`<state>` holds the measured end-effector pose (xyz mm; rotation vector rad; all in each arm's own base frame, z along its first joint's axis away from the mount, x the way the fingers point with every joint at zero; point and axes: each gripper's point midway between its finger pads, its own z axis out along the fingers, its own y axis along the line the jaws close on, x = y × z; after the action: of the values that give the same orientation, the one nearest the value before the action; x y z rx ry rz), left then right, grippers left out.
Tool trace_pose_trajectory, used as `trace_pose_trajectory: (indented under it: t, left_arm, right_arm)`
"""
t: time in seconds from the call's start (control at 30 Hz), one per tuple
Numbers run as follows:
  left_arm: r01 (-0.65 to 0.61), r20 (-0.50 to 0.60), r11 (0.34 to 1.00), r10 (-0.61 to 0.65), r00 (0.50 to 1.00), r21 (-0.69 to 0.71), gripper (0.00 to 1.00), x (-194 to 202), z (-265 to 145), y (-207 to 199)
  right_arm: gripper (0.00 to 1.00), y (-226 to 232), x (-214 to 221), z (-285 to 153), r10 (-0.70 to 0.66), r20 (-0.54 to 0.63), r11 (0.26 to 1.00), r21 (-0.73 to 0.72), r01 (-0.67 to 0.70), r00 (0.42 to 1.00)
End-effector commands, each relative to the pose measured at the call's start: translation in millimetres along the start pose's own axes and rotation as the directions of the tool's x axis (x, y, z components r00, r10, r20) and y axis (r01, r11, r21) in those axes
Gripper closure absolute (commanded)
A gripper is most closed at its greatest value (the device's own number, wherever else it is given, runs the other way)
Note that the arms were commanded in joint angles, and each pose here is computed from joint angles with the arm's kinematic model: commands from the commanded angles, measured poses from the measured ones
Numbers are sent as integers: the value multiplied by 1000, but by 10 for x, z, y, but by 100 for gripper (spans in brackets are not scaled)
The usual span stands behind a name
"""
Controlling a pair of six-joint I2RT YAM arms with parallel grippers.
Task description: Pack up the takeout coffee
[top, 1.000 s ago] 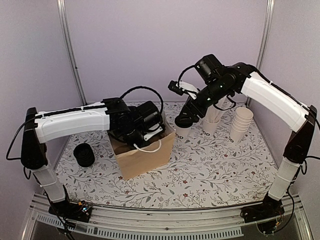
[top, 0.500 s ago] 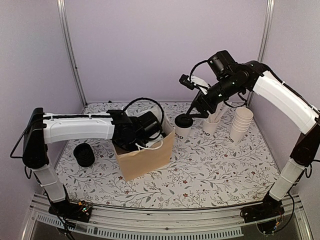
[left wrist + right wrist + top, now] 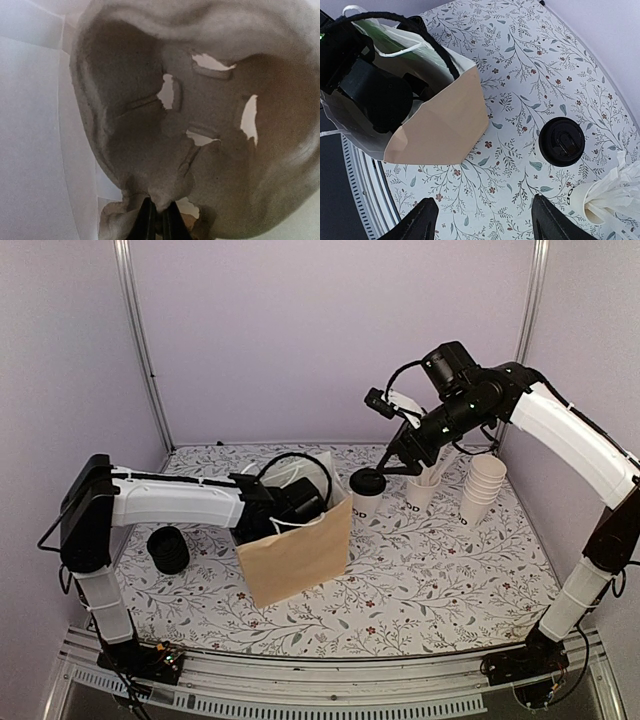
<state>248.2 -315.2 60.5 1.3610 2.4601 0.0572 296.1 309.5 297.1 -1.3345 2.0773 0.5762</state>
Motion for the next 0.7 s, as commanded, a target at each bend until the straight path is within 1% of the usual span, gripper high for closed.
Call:
trace_pose_trajectory:
  t: [0.0,0.2,0.27,0.3,0.4,0.57,0.67]
  left_arm:
    - [0,16,999,-1,1000,35,95,-47,123,-42]
    - [-1,12,999,0,1000,47,94,-50,171,-70]
    - [3,22,999,-4,1000,50,91,-79,118,-64]
    - [8,34,999,-9,999,51,88,-106,66,-55]
    - [20,94,998,-26,995,56,75,-229,-178,-30]
    - [19,256,989,-57,965,149,54,-517,-809,-87]
    - [42,303,984,-94,948,174,48,-612,-1090,-85]
  right_arm:
    - [32,58,-43,-23,-11,24,1000,-25,11,1000]
    - [32,57,-38,33,-6,13,999,-41,6,1000]
    - [32,60,-46,32,-8,13,999,-41,9,1000]
    - [32,58,-43,31,-8,12,999,-40,8,1000]
    - [32,63,-52,-14,-13,19,999,-34,14,1000]
    - [31,71,-23,-49,-29,18,999,-25,29,999]
    - [30,80,-1,-53,-35,15,999,-26,35,999]
